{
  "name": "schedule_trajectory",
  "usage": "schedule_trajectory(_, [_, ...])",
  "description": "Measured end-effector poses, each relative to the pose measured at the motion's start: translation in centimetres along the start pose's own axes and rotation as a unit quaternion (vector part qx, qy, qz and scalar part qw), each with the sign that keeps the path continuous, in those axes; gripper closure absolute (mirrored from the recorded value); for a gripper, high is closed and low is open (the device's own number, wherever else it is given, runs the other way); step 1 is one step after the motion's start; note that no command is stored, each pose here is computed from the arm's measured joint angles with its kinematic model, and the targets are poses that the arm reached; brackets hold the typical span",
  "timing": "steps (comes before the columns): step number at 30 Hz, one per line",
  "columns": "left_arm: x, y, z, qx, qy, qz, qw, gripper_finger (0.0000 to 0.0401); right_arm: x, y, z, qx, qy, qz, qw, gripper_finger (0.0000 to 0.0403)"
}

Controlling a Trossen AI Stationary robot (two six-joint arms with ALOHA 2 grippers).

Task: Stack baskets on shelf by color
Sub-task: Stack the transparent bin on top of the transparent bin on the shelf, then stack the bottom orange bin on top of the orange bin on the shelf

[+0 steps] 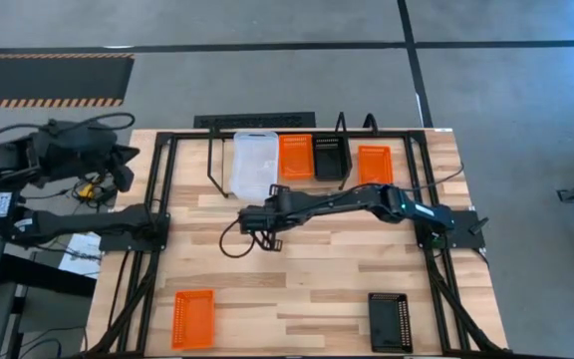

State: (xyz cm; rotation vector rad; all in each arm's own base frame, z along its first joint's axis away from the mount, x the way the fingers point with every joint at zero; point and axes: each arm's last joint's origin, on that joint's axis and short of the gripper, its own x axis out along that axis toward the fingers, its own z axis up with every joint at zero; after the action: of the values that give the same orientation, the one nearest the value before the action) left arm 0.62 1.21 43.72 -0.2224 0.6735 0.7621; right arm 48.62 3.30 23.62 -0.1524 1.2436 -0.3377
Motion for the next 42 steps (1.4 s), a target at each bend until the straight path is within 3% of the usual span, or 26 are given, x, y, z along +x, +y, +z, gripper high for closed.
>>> schedule_trajectory(13, [5.6,-1.5,-2.3,0.003,0.099,-0.023,0.995,0.0401,1.0,-4.7,2.0,0.04,-0.058,-0.01,0.997,0.0402])
schedule_trajectory(27, [5.9,-1.7,-2.2,0.007,0.095,-0.035,0.995,0.0401,1.2,-6.6,2.8,0.036,-0.092,-0.018,0.995,0.0402])
schedule_trajectory(30, [5.9,-1.8,-2.2,0.007,0.097,-0.044,0.994,0.0401,-0.8,-6.2,2.7,0.043,-0.108,-0.013,0.993,0.0402])
schedule_trajectory(34, [5.9,-1.8,-2.4,0.004,0.11,-0.06,0.992,0.0401,-6.3,-5.9,1.8,0.065,-0.139,-0.01,0.988,0.0402])
schedule_trajectory(42, [6.4,-2.2,-3.6,0.0,0.168,-0.112,0.979,0.0401,-16.8,-7.1,-2.3,0.144,-0.185,-0.06,0.97,0.0395])
